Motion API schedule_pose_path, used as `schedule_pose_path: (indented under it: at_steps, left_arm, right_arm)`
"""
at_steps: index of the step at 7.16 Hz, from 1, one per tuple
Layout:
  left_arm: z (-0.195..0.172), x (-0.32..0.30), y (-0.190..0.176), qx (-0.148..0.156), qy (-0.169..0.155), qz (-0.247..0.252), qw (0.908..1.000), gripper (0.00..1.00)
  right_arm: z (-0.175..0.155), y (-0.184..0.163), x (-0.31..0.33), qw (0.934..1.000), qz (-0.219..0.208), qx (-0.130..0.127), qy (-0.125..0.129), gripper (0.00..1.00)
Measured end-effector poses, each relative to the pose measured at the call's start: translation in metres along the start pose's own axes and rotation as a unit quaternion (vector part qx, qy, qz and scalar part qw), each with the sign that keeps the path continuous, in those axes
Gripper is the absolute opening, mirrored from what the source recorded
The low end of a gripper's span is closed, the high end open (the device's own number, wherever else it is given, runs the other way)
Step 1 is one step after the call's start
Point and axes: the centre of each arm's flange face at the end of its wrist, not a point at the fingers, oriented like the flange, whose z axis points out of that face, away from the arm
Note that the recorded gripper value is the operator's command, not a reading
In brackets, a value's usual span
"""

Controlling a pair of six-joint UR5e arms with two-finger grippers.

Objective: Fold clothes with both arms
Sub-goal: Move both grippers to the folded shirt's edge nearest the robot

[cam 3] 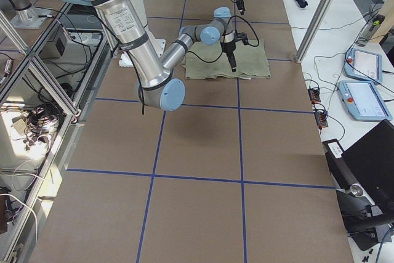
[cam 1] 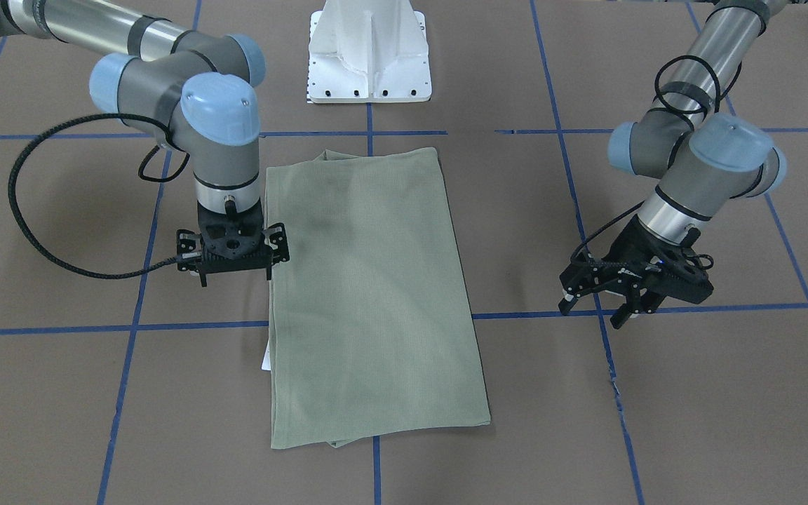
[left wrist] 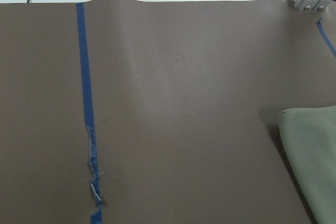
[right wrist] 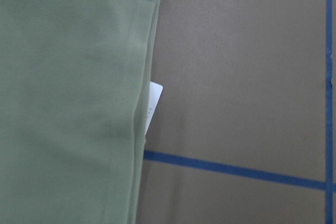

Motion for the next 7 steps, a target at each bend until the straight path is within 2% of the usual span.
schedule_pose_path:
  at_steps: [1,2,3,5,6,7]
  left_arm:
    - [-0.022,0.016,0.030,-0.010,0.020,-0.015,0.9996,1.00]
    - [-0.043,0.035,0.064,-0.024,0.039,-0.035,0.9984,1.00]
    - [-0.061,0.053,0.100,-0.035,0.052,-0.063,0.9960,1.00]
    - [-0.072,0.095,0.175,-0.045,0.062,-0.157,0.9847,1.00]
    - [-0.065,0.116,0.211,-0.041,0.060,-0.211,0.9748,0.96]
    - [-0.059,0.132,0.240,-0.036,0.059,-0.257,0.9639,0.86]
  right_arm:
    - [-0.014,0.026,-0.004,0.9982,0.034,0.011,-0.048,1.00]
    - [-0.015,0.056,-0.007,0.9922,0.078,0.020,-0.096,1.00]
    - [-0.013,0.087,-0.010,0.9835,0.126,0.027,-0.127,1.00]
    - [-0.020,0.143,-0.021,0.9637,0.215,0.038,-0.153,1.00]
    - [-0.023,0.163,-0.025,0.9530,0.251,0.041,-0.164,1.00]
    - [-0.023,0.176,-0.025,0.9434,0.273,0.044,-0.183,1.00]
